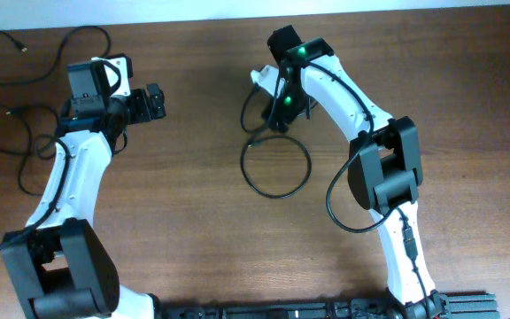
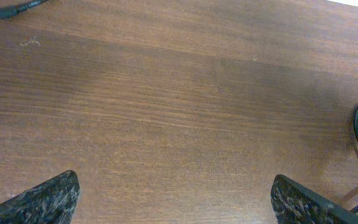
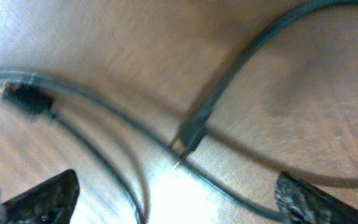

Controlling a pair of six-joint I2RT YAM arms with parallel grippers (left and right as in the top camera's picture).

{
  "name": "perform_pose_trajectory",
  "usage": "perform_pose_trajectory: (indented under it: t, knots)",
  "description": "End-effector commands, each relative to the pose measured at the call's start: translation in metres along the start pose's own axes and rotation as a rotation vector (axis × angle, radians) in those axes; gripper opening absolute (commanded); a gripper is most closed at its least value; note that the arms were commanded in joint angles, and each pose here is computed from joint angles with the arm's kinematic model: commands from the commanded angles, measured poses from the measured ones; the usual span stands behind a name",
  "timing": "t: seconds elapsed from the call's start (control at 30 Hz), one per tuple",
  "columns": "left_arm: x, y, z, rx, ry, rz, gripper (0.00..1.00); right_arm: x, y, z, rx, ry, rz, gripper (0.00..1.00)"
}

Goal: Untangle cables

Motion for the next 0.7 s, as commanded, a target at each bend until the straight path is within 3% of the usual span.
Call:
perform_pose_trajectory:
  t: [0.0, 0.13, 0.37, 0.67]
  knots:
    - [0.000, -0.010, -0.013, -0.041, 0.028, -0.011, 0.99, 0.016, -0.023, 0.004, -0.011, -0.174, -0.064, 0.99]
    - [0.000, -0.010, -0.014, -0.048, 0.029, -0.011, 0.99, 0.015, -0.006, -0.010, -0.052, -0.238, -0.053, 0.99]
    - [0.000, -0.010, -0.014, -0.046, 0.029, -0.011, 0.99, 0.022, 0.034, -0.001, 0.047, -0.311, 0.039, 0.99]
    - [0.000, -0.010, -0.013, -0.040, 0.028, -0.011, 0.99, 0.016, 0.049, -0.018, -0.049, -0.317, 0.068, 0.99]
Point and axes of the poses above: each gripper's point midway between its finger pads, its own y axis out along the fingers, its own x axis along the line the jaws close on, z = x × y, the point moved 2 cm from there along -y, back along the fingers, and after that the axes turned 8 degrees about y, right-handed, at the moved point
